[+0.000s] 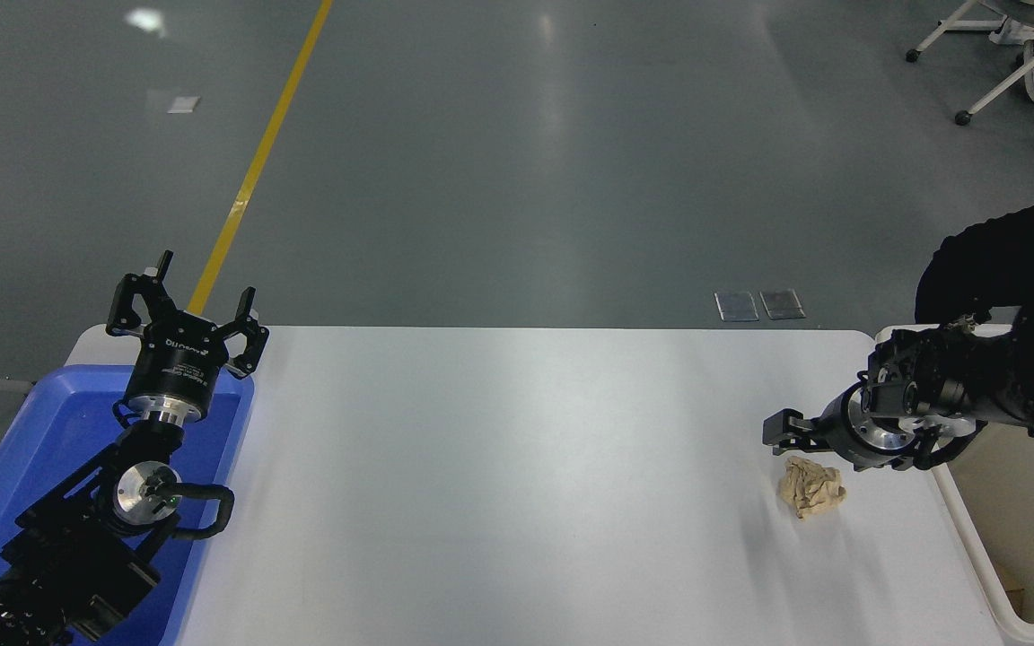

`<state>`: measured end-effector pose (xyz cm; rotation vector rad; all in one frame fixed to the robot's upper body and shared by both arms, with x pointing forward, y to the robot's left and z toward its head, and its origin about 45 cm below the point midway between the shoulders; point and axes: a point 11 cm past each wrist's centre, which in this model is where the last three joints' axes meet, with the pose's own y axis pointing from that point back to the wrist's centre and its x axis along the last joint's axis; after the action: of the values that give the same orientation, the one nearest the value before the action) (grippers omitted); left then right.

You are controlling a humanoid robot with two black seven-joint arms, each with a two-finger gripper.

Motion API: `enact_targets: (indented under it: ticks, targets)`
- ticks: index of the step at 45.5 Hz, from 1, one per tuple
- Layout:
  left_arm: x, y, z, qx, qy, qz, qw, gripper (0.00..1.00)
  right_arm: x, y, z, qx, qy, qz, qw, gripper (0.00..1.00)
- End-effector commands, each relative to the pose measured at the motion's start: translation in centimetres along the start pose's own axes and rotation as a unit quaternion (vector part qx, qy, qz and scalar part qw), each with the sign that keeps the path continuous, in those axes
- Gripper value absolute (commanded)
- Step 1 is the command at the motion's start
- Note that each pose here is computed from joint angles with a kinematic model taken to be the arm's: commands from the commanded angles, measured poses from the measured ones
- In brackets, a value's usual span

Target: Pick up paper ball place in dustbin

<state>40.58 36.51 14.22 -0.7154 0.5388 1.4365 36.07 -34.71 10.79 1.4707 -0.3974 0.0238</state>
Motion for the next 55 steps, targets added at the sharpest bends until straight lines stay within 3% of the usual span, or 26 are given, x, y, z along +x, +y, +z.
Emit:
enact_targets:
  ticks: [1, 31, 38, 44, 50, 55]
  targets:
    - [0.0, 0.0, 0.0, 0.000, 0.000, 0.000, 1.000, 0.98, -0.2, -0.7, 0.2, 0.001, -0.006, 0.010, 1.000, 1.00]
    - [0.0, 0.0, 0.1, 0.000, -0.001, 0.000, 1.000, 0.98, -2.2, -2.3, 0.7, 0.001, -0.024, 0.015, 1.000, 0.97]
    - [0.0, 0.0, 0.0, 0.000, 0.000, 0.000, 1.000, 0.98, -2.5, -2.4, 0.7, 0.004, -0.040, 0.011, 0.999, 0.68]
    - [0.0, 0.0, 0.0, 0.001, 0.000, 0.000, 1.000, 0.98, -3.4, -2.5, 1.1, -0.010, -0.044, -0.007, 0.999, 0.16]
    - [0.0, 0.0, 0.0, 0.001, 0.000, 0.000, 1.000, 0.98, -3.9, -2.5, 1.4, -0.022, -0.047, -0.016, 0.999, 0.00]
    - [0.0, 0.0, 0.0, 0.001, 0.001, -0.001, 1.000, 0.98, -3.7, -2.1, 1.4, -0.022, -0.049, -0.023, 0.998, 0.00]
